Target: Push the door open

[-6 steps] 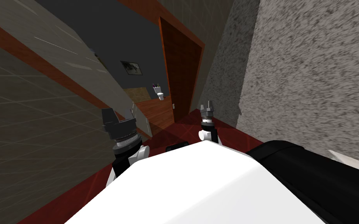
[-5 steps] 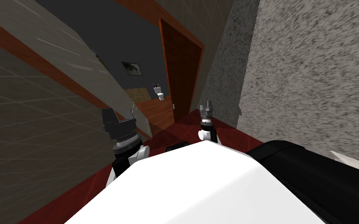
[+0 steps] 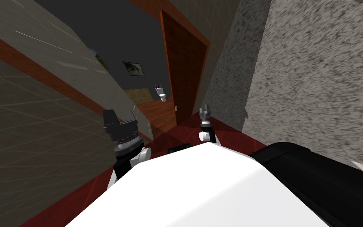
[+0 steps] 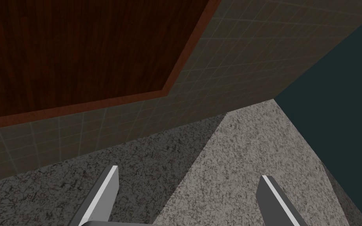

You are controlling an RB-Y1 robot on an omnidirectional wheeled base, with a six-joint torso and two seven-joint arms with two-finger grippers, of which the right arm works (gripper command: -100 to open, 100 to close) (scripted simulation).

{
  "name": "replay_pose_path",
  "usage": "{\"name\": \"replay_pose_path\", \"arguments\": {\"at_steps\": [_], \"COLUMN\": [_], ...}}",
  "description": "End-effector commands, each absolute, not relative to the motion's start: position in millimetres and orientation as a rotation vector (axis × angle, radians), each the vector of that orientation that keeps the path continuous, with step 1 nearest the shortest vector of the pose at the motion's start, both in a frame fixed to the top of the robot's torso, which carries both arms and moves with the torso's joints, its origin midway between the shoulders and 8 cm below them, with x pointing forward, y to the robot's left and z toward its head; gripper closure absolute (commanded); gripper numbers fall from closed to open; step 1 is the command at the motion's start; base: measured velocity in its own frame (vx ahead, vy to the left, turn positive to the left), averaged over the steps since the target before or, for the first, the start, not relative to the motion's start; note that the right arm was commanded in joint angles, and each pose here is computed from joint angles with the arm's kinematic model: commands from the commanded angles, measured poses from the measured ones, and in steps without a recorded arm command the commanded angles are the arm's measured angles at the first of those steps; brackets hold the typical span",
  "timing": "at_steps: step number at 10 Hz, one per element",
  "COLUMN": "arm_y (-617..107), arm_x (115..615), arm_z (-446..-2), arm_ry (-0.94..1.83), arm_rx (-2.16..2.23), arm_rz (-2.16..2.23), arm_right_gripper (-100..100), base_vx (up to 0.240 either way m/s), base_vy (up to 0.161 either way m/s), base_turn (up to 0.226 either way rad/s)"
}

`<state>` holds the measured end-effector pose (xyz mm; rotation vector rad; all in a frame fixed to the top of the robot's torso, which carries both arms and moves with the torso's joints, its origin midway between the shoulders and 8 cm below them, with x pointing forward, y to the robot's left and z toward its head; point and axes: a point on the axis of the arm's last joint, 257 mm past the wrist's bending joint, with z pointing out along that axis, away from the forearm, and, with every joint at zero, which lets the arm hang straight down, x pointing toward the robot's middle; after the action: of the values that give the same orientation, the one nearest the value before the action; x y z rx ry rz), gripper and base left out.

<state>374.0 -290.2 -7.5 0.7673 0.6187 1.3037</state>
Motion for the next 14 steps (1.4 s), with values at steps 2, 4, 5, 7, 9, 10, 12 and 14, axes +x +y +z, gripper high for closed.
{"name": "replay_pose_path", "arguments": {"at_steps": [2, 4, 5, 7, 9, 10, 12, 14], "arm_y": [-284.7, -279.6, -279.8, -273.9, -271.2, -267.8, -264.7, -261.2], "arm_x": [387.9, 398.9, 399.7, 411.1, 418.3, 423.6, 430.6, 436.5], "arm_z": [-28.6, -44.5, -47.1, -63.6, -78.7, -85.7, -101.5, -113.2], "arm_ry": [0.656, 0.685, 0.689, 0.720, 0.745, 0.759, 0.786, 0.807], "arm_rx": [0.782, 0.789, 0.794, 0.800, 0.815, 0.815, 0.830, 0.838], "arm_rz": [1.313, 1.321, 1.319, 1.329, 1.330, 1.336, 1.337, 1.341], "arm_right_gripper": [-100, -100, -100, -100, -100, -100, -100, -100], "base_vx": [0.094, 0.085, 0.067, 0.073, 0.055, 0.081, 0.079, 0.055], "base_vy": [-0.001, -0.016, -0.013, -0.017, -0.011, -0.011, -0.022, -0.005], "base_turn": [0.029, 0.035, 0.013, 0.029, 0.024, 0.038, 0.028, 0.023]}}
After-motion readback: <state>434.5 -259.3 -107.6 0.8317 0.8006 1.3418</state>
